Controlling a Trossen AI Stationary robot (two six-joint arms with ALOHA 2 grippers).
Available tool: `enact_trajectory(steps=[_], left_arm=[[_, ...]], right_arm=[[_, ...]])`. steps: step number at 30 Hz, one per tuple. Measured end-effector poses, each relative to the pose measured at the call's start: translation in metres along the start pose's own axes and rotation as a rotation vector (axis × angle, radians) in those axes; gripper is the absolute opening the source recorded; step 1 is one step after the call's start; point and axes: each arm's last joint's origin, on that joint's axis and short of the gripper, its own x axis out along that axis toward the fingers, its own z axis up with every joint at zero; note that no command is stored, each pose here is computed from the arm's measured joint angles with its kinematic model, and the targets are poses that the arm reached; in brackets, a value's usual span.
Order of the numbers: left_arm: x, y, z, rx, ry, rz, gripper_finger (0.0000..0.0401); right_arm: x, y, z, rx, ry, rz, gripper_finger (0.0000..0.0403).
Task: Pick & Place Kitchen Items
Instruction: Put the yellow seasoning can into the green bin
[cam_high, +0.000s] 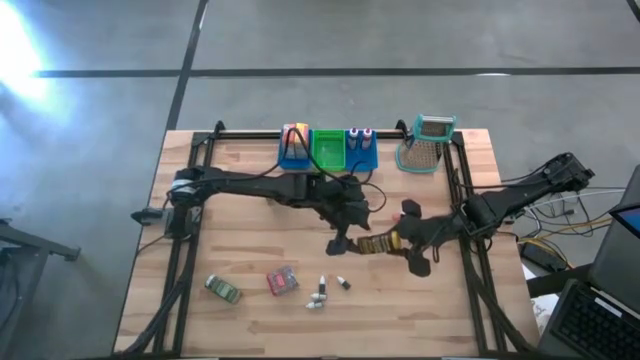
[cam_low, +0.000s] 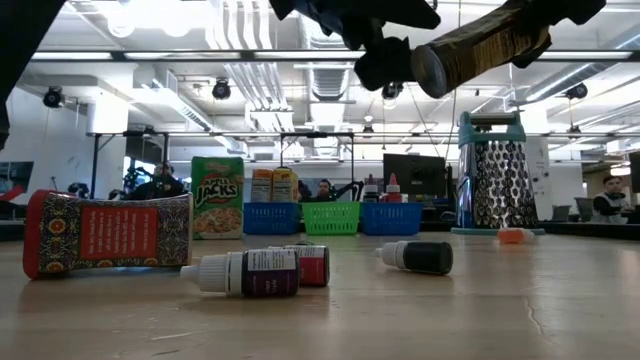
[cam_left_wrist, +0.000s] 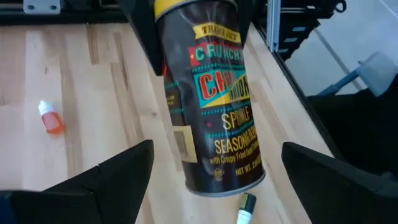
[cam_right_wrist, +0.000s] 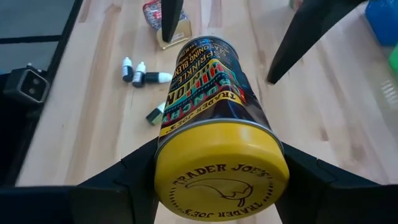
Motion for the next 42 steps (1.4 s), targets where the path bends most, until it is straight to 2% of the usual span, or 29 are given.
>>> enact_trajectory(steps=[6,13,20,24,42], left_arm=[[0.001,0.0,-0.001,-0.022,0.003,-0.019,0.036],[0.001,-0.001,-0.002,-0.079,0.008,-0.023,0.036],[0.001,-0.001,-0.008,-0.119,0.062,-0.046,0.036],[0.001,-0.001,-0.007,-0.097,0.06,-0.046,0.0356],[0.001,-0.001,-0.007,-0.072,0.059,-0.034,0.0272]], right_arm=[[0.001,-0.003,0.006,-0.035,-0.052,-0.018,0.0223],[0.002,-0.007,0.014,-0.076,-0.118,-0.027,0.0233],[0.002,-0.011,0.015,-0.076,-0.115,-0.031,0.0225],[0.002,-0.011,0.015,-0.076,-0.117,-0.029,0.0231],[0.002,-0.01,0.016,-0.083,-0.118,-0.002,0.0226]])
